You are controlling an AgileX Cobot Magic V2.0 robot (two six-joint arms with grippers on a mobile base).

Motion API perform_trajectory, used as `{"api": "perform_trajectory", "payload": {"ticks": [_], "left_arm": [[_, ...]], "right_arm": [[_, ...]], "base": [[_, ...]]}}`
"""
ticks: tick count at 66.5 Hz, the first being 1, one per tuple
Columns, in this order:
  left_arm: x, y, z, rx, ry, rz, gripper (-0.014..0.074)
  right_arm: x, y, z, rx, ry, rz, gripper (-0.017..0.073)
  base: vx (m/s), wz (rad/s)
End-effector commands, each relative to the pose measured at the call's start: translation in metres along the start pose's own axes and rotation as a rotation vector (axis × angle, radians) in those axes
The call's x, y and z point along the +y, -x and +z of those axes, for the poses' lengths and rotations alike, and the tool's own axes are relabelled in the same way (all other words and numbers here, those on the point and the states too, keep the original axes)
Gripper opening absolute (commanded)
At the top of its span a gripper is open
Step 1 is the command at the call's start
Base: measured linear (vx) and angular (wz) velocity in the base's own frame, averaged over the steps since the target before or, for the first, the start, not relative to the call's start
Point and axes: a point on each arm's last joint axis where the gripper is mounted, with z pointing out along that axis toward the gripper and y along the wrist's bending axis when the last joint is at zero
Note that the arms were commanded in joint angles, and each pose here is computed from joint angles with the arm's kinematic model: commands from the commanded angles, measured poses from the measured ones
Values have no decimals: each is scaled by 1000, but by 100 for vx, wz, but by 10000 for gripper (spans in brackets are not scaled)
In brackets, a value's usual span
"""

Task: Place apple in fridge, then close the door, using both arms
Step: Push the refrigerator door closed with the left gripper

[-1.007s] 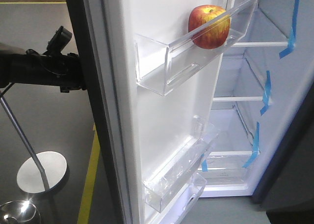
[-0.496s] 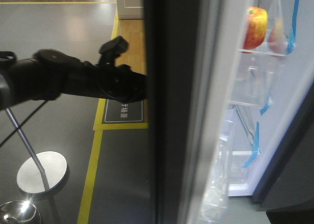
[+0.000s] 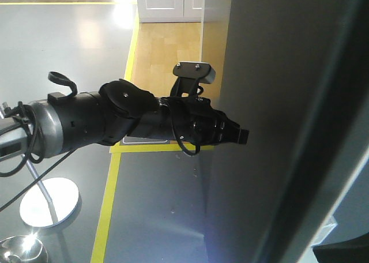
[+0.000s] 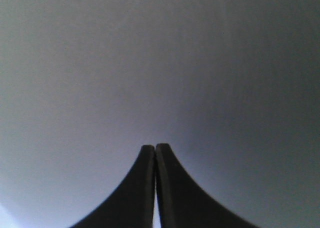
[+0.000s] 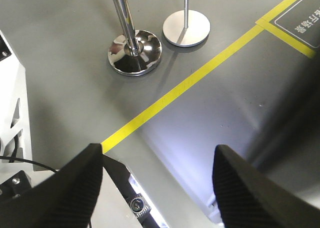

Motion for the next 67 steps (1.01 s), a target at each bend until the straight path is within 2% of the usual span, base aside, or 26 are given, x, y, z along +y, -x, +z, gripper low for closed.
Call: {"api": "perform_trajectory", "payload": {"ticks": [1, 7, 14, 26, 34, 35, 42, 47, 55, 67], "left_arm": [[-12, 22, -18, -90, 18, 69, -6], [-12, 23, -21, -84, 37, 128, -6], [-12, 28, -31, -112, 84, 151, -6], [-17, 41, -62, -136, 162, 233, -6], [-13, 45, -86, -120, 225, 224, -6], [-12, 45, -90, -116, 242, 242, -6], [-1, 37, -114, -127, 327, 237, -6], [7, 24, -132, -130, 374, 221, -6], [20, 1, -161, -124, 449, 226, -6], [33, -27, -194, -118, 529, 204, -6]], "right_arm": [[1, 10, -4, -68, -5, -3, 454], [1, 10, -4, -68, -5, -3, 454], [1, 10, -4, -68, -5, -3, 454], [1, 10, -4, -68, -5, -3, 454], [1, 10, -4, -68, -5, -3, 454], [1, 10, -4, -68, -5, -3, 454], [1, 10, -4, -68, -5, -3, 454], [1, 10, -4, -68, -5, -3, 454], [1, 10, -4, -69, -5, -3, 454], [1, 11, -4, -74, 0, 2, 454]], "base": [[0, 0], [0, 0], [0, 0], [0, 0], [0, 0], [0, 0], [0, 0], [0, 0], [0, 0], [0, 0]]}}
